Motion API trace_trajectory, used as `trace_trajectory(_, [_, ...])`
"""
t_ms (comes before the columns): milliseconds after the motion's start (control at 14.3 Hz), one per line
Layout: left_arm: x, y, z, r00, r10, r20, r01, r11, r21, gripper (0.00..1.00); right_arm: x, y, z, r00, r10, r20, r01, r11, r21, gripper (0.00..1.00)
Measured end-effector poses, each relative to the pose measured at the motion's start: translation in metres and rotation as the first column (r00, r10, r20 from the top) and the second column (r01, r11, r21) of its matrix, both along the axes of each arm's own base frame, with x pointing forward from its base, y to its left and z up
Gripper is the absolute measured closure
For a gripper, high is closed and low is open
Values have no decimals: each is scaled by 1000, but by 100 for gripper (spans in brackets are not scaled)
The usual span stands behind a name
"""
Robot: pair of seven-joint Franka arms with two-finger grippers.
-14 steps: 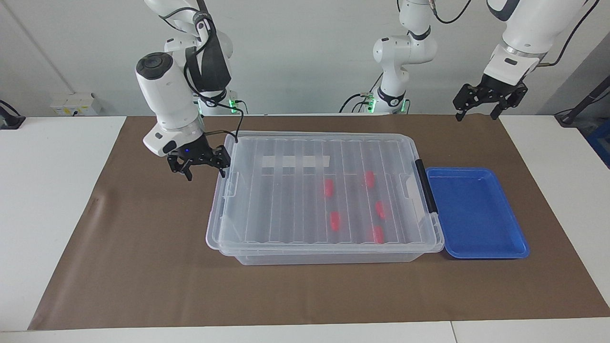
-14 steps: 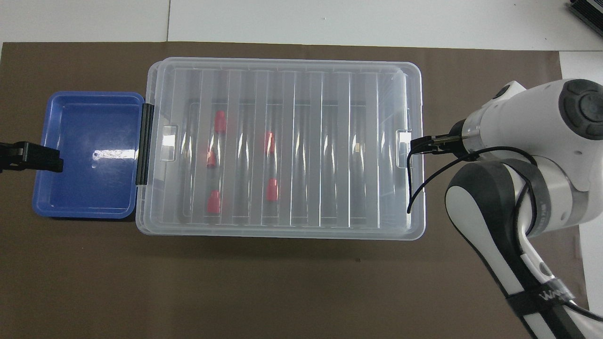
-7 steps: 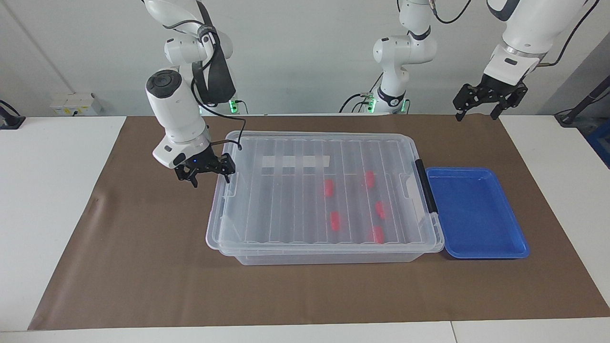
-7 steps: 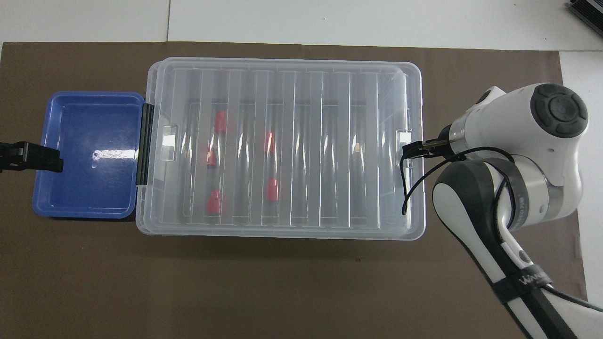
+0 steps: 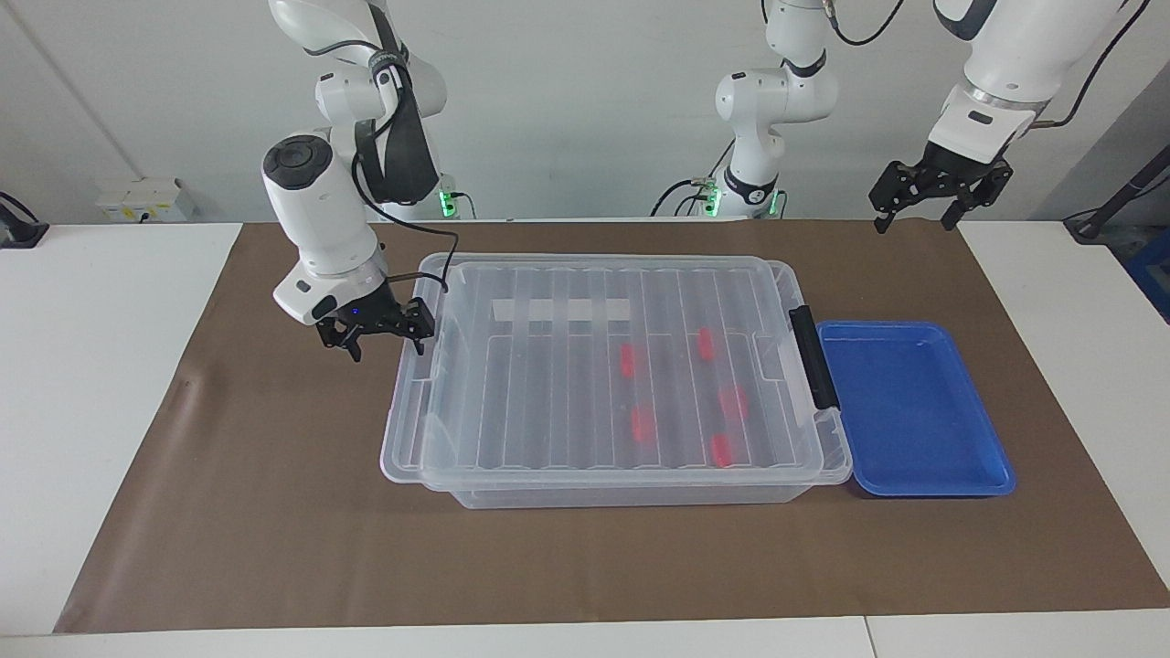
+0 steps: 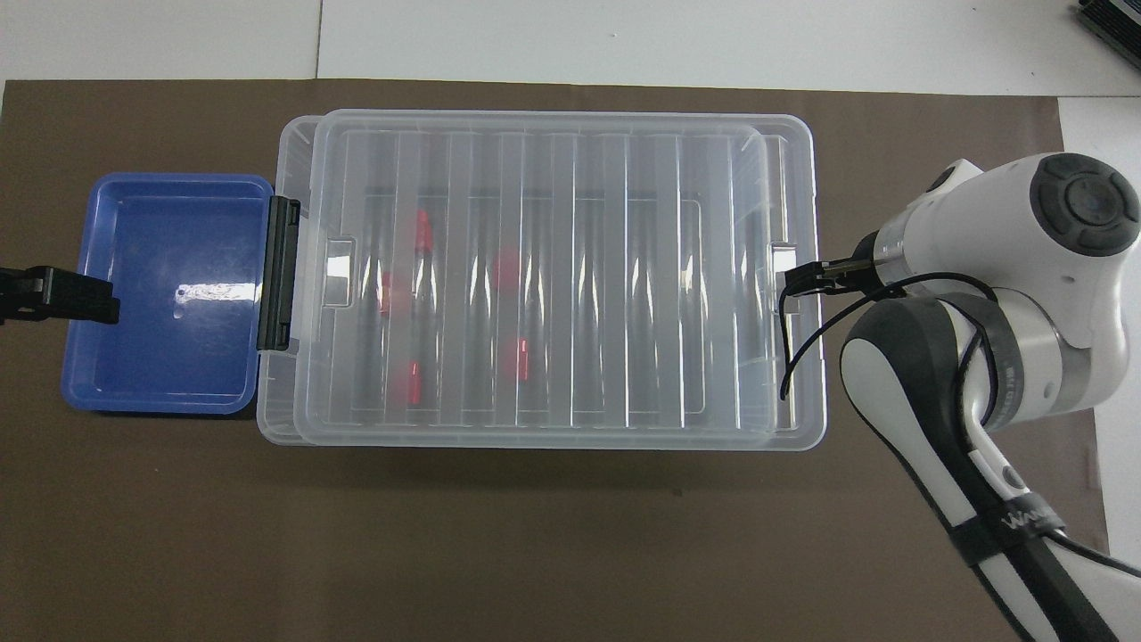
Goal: Place red block in blue tray from box
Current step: 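Grip the clear lid edge with the right gripper and slide it away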
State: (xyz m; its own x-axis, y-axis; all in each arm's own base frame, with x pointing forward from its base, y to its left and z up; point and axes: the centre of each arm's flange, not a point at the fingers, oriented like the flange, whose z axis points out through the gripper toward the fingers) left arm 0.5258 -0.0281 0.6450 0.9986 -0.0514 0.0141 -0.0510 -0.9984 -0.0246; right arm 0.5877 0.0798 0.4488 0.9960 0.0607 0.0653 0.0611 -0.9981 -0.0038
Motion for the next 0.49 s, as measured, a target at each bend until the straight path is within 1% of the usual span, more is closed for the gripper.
trace_trajectory(140, [2,-1,2,1000,20,22,-20,1000,-3,0,1,-8,1,1000,-1,0,1,1000,-26,0])
trace_trajectory(349, [9,-7,1,985,157,77,-155,988,-24,0,1,-23,2,1000,-15,-13,15,999,-51,0])
trace_trajectory(488, [12,-18,-4,976,196,99,-193,980,-38,0,1,-35,3,999,-34,-18,33,998,-58,0])
